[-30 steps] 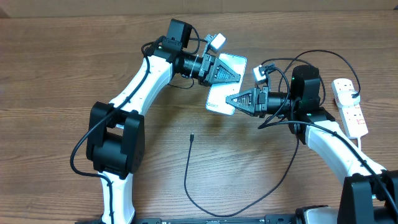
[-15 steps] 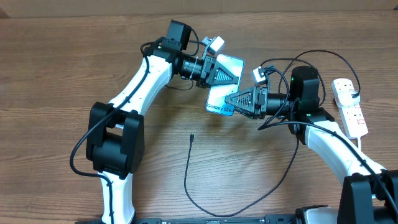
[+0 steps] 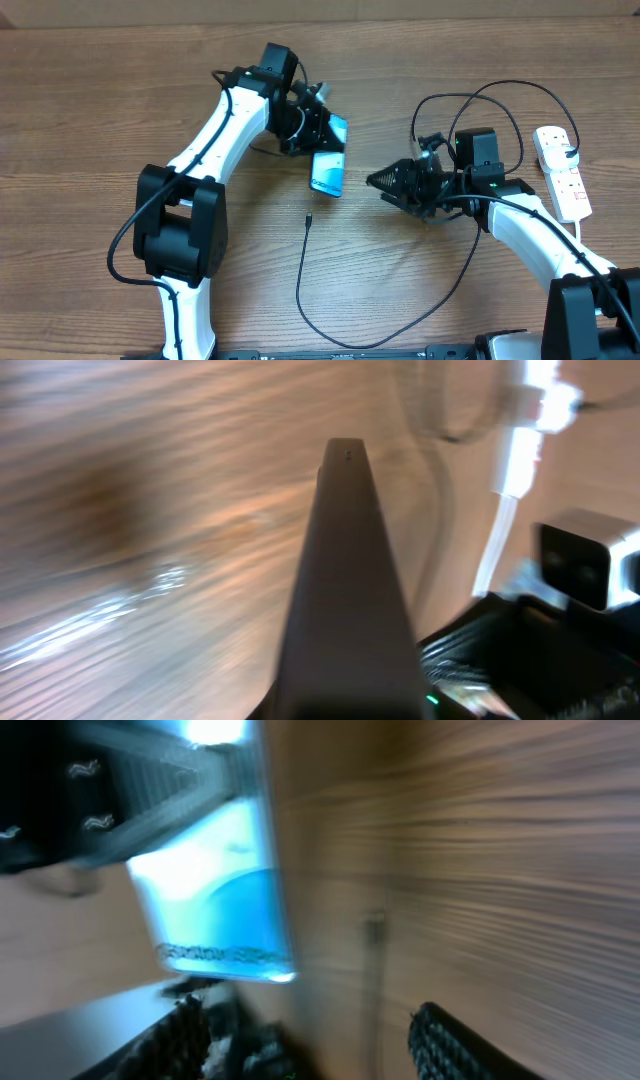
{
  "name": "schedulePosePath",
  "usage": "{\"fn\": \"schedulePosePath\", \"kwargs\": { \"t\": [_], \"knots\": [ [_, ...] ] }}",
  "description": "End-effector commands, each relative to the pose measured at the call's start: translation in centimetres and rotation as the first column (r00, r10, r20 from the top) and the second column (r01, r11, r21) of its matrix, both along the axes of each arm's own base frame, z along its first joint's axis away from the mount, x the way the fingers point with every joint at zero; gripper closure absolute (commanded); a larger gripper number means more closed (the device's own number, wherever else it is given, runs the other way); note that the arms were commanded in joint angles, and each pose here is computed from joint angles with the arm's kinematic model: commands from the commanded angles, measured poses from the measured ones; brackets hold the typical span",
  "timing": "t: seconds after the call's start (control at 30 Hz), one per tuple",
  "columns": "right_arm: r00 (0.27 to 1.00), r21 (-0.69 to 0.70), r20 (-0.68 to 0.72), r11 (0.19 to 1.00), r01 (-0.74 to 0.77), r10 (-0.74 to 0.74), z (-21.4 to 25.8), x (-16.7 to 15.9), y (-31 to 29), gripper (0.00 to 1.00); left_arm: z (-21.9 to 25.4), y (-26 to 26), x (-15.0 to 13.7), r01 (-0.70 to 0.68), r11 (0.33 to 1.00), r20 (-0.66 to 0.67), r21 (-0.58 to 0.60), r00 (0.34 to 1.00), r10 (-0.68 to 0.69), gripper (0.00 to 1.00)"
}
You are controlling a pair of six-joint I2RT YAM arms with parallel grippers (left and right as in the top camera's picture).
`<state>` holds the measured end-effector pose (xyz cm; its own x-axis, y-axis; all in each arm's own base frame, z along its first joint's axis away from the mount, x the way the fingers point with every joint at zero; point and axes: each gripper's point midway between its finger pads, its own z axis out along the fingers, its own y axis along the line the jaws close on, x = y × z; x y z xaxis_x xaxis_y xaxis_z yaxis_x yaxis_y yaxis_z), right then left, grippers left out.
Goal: Plug charger to phone and switch on socket
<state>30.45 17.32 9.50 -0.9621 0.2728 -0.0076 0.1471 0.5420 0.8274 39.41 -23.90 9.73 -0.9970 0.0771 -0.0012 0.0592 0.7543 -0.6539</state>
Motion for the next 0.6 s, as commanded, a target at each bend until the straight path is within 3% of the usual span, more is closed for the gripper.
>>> {"fn": "schedulePosePath", "kwargs": {
  "t": [0.0,0.23,0.27,0.4,0.47,0.57],
  "knots": [
    [0.996,-0.232,0.03,0.969,0.087,-0.082,-2.6,0.8,-2.2,0.41,-0.7,3.3,1.3,-0.094,0.981,0.04,0.171,0.995,0.088,0.96],
    [0.998,-0.311,0.068,0.95,0.004,0.018,-3.3,-0.6,1.0,0.47,-1.2,5.6,0.8,-0.134,0.966,-0.016,0.221,0.99,0.141,0.96],
    [0.996,-0.305,0.082,0.952,-0.018,0.045,-3.1,-0.8,2.0,0.53,-1.2,5.8,0.7,-0.136,0.965,-0.022,0.224,0.989,0.144,0.96],
    [0.981,-0.285,0.144,0.954,-0.089,0.134,-2.3,-1.6,5.2,0.56,-1.1,6.2,0.5,-0.103,0.972,-0.022,0.212,0.994,0.11,0.96],
    [0.974,-0.281,0.156,0.952,-0.118,0.167,-2.1,-2.2,6.3,0.65,-1.1,6.4,0.3,-0.086,0.974,-0.023,0.209,0.995,0.093,0.96],
    [0.966,-0.28,0.158,0.948,-0.154,0.204,-2.1,-3.1,7.4,0.69,-1.1,6.6,0.1,-0.057,0.976,-0.015,0.21,0.998,0.061,0.96]
  ]
}}
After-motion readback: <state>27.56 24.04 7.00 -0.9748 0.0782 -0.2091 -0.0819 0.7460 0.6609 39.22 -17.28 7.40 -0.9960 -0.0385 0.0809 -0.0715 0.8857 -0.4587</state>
